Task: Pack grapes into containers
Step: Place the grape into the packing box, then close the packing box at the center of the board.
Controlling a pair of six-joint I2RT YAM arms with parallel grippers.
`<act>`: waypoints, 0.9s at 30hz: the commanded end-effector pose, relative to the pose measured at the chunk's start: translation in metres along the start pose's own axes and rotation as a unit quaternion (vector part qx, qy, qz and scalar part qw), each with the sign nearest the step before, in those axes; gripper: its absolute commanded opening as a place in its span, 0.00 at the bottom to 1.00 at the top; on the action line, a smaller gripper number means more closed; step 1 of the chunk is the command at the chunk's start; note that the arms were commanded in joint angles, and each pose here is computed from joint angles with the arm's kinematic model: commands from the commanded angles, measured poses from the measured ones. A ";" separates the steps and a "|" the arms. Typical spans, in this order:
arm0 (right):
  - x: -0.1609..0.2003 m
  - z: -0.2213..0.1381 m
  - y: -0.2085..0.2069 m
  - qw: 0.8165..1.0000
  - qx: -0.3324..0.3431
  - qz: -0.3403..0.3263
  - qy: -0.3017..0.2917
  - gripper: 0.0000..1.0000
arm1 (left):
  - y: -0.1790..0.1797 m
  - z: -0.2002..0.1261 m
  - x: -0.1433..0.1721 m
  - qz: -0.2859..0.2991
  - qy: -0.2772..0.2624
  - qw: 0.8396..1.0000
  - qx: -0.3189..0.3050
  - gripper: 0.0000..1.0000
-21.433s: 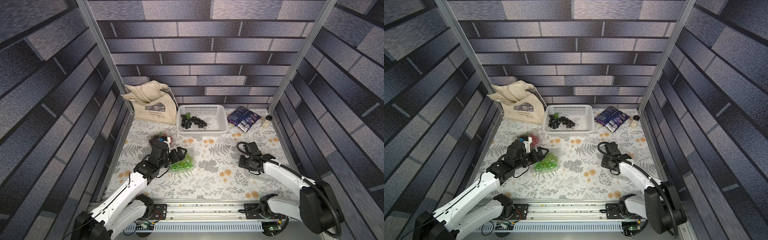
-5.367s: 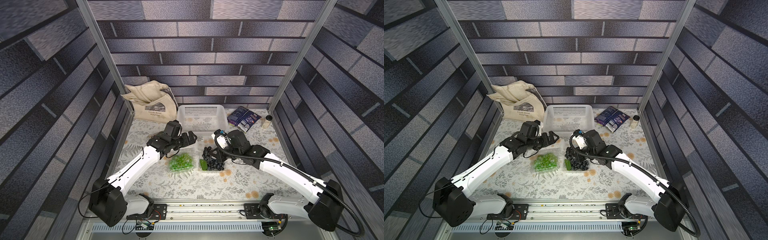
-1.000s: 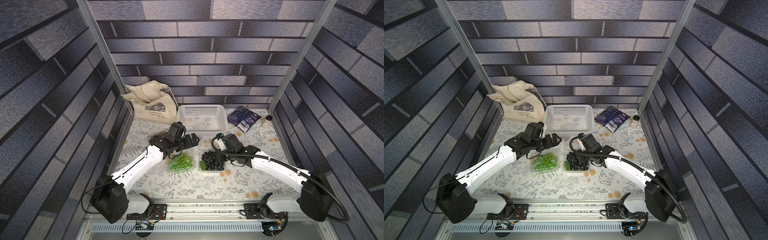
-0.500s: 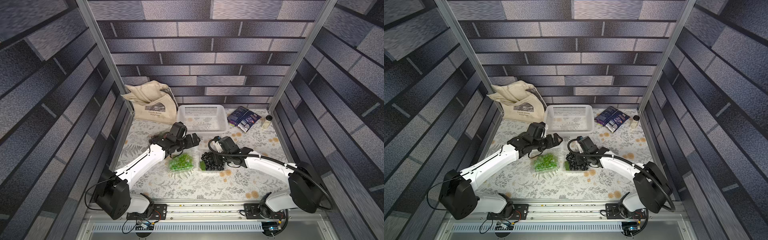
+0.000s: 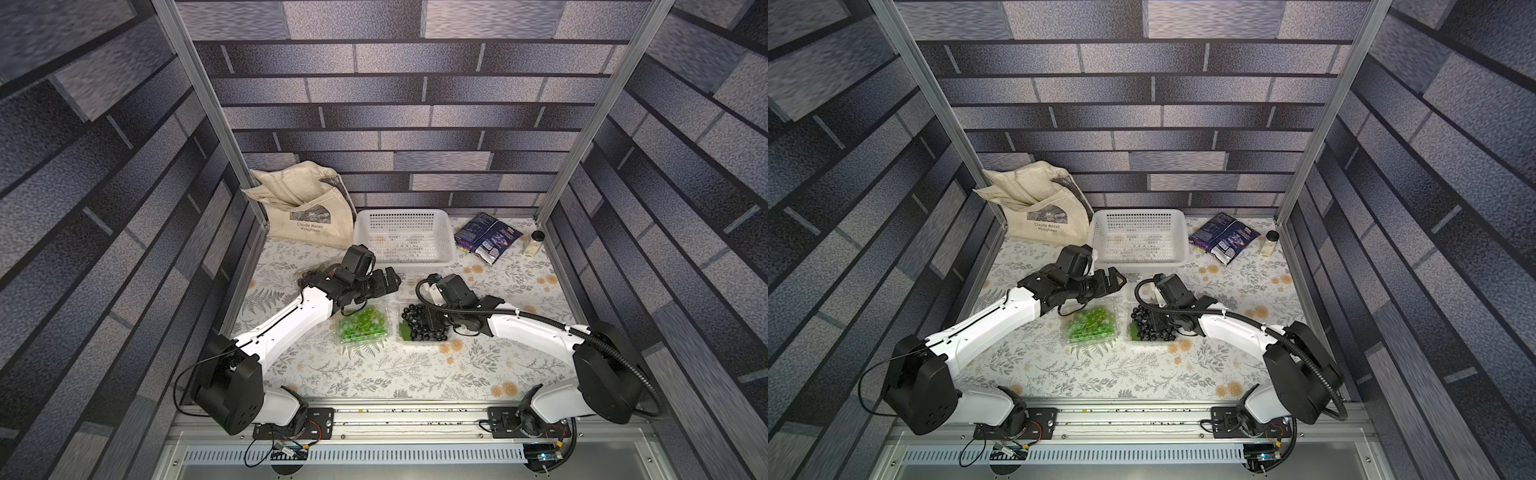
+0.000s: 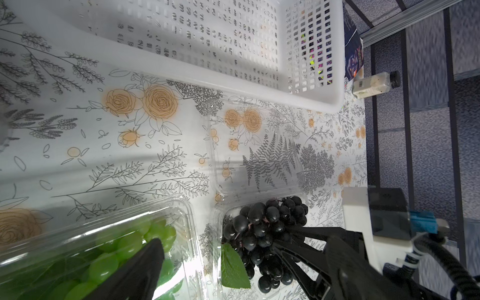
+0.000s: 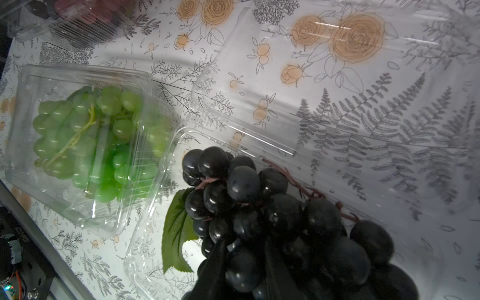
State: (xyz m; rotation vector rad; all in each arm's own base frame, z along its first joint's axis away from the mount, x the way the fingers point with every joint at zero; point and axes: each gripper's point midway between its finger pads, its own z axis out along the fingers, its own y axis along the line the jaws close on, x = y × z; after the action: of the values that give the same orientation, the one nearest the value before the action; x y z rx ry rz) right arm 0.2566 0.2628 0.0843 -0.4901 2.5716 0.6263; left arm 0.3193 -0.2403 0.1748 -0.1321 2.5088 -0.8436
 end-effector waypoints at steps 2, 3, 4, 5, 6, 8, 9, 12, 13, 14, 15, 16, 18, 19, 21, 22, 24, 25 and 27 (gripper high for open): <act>-0.012 -0.024 0.005 1.000 -0.003 0.005 -0.023 0.33 | -0.009 0.009 0.005 0.012 0.013 1.000 0.011 1.00; -0.016 -0.031 0.007 1.000 -0.003 0.003 -0.031 0.36 | -0.010 0.012 0.005 0.013 0.016 1.000 0.012 1.00; -0.022 -0.039 0.008 0.999 -0.002 0.002 -0.041 0.40 | -0.012 0.015 0.007 0.015 0.019 1.000 0.012 1.00; -0.027 -0.047 0.009 0.999 -0.002 0.002 -0.048 0.44 | -0.012 0.018 0.007 0.016 0.022 1.000 0.013 1.00; -0.029 -0.053 0.008 0.999 -0.002 0.004 -0.053 0.48 | -0.012 0.021 0.007 0.014 0.023 1.000 0.013 1.00; -0.036 -0.064 0.003 0.998 -0.007 0.016 -0.065 0.52 | -0.013 0.027 0.007 0.012 0.026 0.999 0.016 1.00; -0.039 -0.068 -0.002 0.997 -0.008 0.024 -0.069 0.54 | -0.014 0.029 0.007 0.013 0.027 0.999 0.018 1.00; -0.044 -0.074 -0.026 0.994 -0.006 0.065 -0.085 0.60 | -0.018 0.037 0.005 0.014 0.032 0.999 0.023 1.00; -0.046 -0.075 -0.033 0.993 -0.010 0.079 -0.090 0.61 | -0.018 0.041 0.004 0.016 0.034 0.999 0.022 1.00; -0.048 -0.076 -0.040 0.991 -0.014 0.094 -0.097 0.63 | -0.019 0.043 0.003 0.017 0.035 0.999 0.022 1.00; -0.049 -0.076 -0.045 0.989 -0.019 0.104 -0.102 0.65 | -0.019 0.046 0.002 0.018 0.036 0.999 0.023 0.99; -0.050 -0.075 -0.050 0.987 -0.027 0.115 -0.105 0.66 | -0.019 0.049 0.000 0.018 0.037 0.999 0.022 1.00; -0.053 -0.072 -0.059 0.984 -0.034 0.136 -0.111 0.68 | -0.018 0.055 -0.002 0.016 0.039 0.999 0.020 1.00; -0.054 -0.071 -0.063 0.983 -0.037 0.142 -0.113 0.68 | -0.019 0.058 -0.004 0.014 0.041 0.999 0.022 1.00; -0.055 -0.065 -0.069 0.980 -0.044 0.155 -0.113 0.68 | -0.019 0.064 -0.007 0.010 0.044 0.999 0.024 1.00; -0.056 -0.063 -0.072 0.979 -0.048 0.162 -0.116 0.68 | -0.019 0.068 -0.008 0.010 0.045 0.999 0.025 1.00; -0.058 -0.059 -0.079 0.976 -0.053 0.172 -0.120 0.68 | -0.016 0.075 -0.010 0.006 0.050 0.998 0.023 1.00; -0.059 -0.056 -0.081 0.975 -0.055 0.176 -0.122 0.69 | -0.015 0.079 -0.011 0.003 0.053 0.998 0.023 0.99; -0.060 -0.051 -0.086 0.974 -0.057 0.184 -0.123 0.69 | -0.013 0.086 -0.012 0.001 0.060 0.998 0.022 0.99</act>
State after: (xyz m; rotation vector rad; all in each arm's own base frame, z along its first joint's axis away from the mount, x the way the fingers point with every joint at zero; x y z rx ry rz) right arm 0.3189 0.1738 0.1230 0.0241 2.4535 0.8287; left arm 0.3602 -0.2890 0.1219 -0.0928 2.6165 -0.8955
